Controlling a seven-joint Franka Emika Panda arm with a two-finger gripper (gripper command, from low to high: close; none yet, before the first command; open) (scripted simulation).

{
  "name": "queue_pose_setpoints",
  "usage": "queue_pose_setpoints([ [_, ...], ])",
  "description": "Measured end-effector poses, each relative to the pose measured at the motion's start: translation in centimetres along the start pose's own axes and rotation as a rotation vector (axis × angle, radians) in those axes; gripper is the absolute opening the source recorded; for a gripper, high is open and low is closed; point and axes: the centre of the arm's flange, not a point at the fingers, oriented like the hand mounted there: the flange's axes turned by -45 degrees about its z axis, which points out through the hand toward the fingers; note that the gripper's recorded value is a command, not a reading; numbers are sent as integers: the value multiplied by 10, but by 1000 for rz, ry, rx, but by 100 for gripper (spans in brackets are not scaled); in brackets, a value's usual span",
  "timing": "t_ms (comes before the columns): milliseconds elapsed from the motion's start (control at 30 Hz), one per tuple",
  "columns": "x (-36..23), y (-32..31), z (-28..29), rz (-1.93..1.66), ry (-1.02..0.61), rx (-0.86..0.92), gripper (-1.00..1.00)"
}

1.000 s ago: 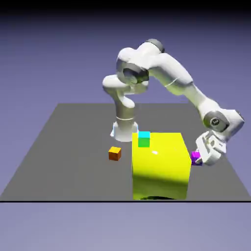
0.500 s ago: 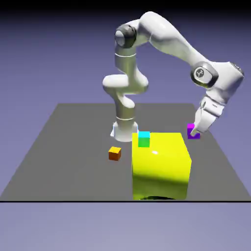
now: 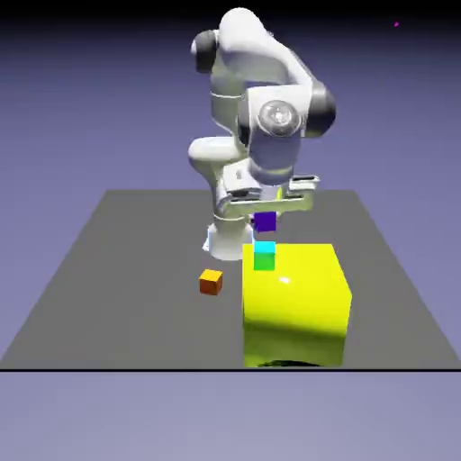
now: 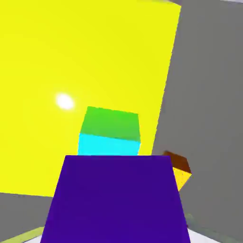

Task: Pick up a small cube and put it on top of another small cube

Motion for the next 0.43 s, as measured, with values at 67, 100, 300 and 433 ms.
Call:
queue_pose_setpoints([
  [67,5,0,23,0,0,1,-100],
  [100,7,0,35,0,0,1,-100],
  [300,10,1,54,1,0,-1,100],
  [433,2,1,7,1,0,-1,100],
])
